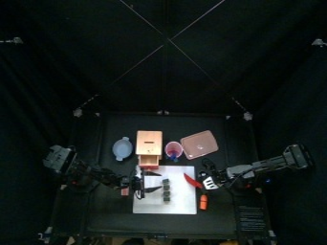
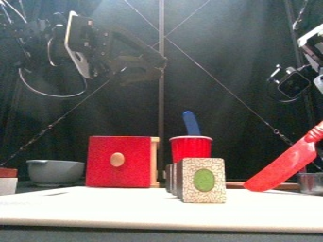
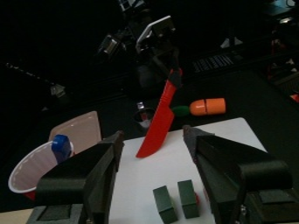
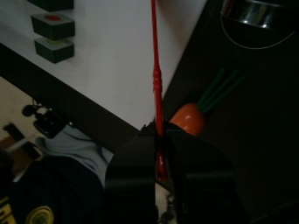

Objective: Place sushi on board then cut the sushi with the knife then place the pieces on the plate
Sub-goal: Place the 4 sushi pieces on the plate

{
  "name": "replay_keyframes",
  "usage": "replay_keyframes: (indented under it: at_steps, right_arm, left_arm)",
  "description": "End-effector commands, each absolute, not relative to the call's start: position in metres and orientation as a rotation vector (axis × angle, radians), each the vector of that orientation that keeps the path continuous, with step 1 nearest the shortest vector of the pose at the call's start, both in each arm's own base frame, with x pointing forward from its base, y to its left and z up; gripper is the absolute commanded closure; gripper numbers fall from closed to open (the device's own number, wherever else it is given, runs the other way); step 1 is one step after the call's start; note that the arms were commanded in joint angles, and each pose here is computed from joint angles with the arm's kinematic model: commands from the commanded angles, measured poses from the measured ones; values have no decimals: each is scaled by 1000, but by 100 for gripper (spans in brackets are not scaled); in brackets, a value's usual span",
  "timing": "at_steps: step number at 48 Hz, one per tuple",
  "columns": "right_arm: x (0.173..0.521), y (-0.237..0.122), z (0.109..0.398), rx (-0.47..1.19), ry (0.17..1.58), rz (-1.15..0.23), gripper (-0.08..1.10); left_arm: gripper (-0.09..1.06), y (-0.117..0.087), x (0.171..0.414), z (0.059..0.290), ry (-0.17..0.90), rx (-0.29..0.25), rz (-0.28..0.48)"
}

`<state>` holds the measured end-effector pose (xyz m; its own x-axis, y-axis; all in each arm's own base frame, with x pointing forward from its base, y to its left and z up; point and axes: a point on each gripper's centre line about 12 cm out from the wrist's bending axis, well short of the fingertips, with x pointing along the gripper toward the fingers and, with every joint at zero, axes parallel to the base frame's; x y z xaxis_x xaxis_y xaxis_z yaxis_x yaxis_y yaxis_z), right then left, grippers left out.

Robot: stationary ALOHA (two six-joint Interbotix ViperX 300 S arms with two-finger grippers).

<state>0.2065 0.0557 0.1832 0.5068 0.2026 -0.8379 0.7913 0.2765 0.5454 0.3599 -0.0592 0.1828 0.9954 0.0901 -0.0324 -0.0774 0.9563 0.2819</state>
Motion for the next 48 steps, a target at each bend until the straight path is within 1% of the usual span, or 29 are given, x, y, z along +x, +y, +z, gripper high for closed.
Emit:
replay_keyframes:
  at_steps: [1, 6, 12, 16, 24, 28, 35, 41, 44, 48]
  right_arm:
    - [216, 65, 189, 1347, 957, -494, 76]
    - [222, 72, 185, 1388, 944, -494, 70]
    - [235, 77, 181, 1441, 915, -488, 57]
    - [247, 83, 175, 1467, 919, -493, 47]
    - [266, 92, 155, 1423, 968, -537, 32]
    - [272, 95, 147, 1392, 996, -562, 26]
    - [271, 94, 145, 1338, 1035, -594, 25]
    - [272, 92, 149, 1289, 1049, -596, 25]
    - [275, 90, 152, 1237, 1038, -577, 25]
    - [284, 84, 161, 1097, 988, -518, 25]
  left_arm:
    - [6, -60, 362, 189, 20, 286, 87]
    - [6, -60, 362, 187, 21, 292, 82]
    - [6, -60, 360, 183, 34, 304, 73]
    - [6, -58, 357, 179, 45, 315, 68]
    - [6, -57, 353, 174, 54, 340, 49]
    - [6, -56, 353, 174, 55, 342, 50]
    - [6, -54, 353, 173, 58, 344, 53]
    - [6, -53, 353, 173, 58, 342, 57]
    - [6, -54, 355, 176, 50, 341, 57]
    - [6, -53, 355, 177, 43, 340, 61]
